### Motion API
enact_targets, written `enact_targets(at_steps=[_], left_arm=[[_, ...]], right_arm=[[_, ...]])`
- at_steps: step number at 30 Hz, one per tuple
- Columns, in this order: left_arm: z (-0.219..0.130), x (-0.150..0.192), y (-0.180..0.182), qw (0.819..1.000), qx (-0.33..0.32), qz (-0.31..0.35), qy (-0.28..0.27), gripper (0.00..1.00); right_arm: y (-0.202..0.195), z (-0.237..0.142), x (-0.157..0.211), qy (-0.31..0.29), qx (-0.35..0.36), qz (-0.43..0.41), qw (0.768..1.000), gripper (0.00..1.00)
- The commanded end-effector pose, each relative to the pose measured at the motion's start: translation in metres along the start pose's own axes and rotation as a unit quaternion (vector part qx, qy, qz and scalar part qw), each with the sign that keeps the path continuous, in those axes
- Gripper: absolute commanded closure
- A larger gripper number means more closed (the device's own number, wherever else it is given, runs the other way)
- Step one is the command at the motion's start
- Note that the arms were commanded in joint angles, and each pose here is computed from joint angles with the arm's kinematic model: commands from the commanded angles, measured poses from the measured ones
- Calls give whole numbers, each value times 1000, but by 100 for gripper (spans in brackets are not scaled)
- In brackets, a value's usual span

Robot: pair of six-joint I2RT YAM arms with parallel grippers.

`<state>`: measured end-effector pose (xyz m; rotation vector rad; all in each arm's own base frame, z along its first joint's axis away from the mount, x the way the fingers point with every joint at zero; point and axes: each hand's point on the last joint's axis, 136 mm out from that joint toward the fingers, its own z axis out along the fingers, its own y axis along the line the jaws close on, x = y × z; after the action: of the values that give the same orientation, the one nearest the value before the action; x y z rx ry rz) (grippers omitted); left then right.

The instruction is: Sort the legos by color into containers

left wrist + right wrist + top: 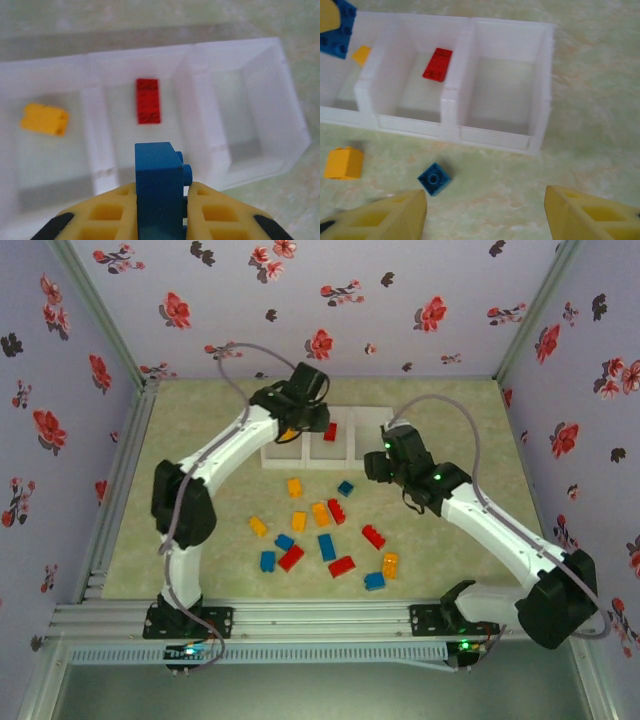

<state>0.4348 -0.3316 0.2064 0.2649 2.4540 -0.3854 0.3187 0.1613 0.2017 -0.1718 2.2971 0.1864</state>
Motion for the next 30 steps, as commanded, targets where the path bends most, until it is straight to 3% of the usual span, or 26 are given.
enact_targets(at_steps=[1, 7, 15, 18, 20, 21, 30], left_arm=[[14, -23, -35, 998, 48, 18, -21, 79], [56, -40, -78, 994, 105, 14, -36, 79], [91, -48, -93, 988, 146, -18, -49, 73], [94, -47, -97, 986, 157, -21, -49, 57], [90, -47, -97, 986, 157, -16, -48, 42], [87, -47, -97, 987, 156, -11, -46, 39], [7, -20, -58, 994, 106, 5, -40, 36]], right_arm=[[-22, -4, 12, 11, 29, 17, 999, 36], [-38, -9, 18, 14, 48, 17, 999, 35], [-46, -9, 19, 16, 56, 19, 998, 35], [-47, -6, 21, 22, 55, 19, 998, 34], [-46, -4, 22, 28, 52, 19, 998, 34], [-44, -3, 23, 31, 48, 17, 998, 34], [-26, -3, 32, 50, -6, 17, 999, 34]])
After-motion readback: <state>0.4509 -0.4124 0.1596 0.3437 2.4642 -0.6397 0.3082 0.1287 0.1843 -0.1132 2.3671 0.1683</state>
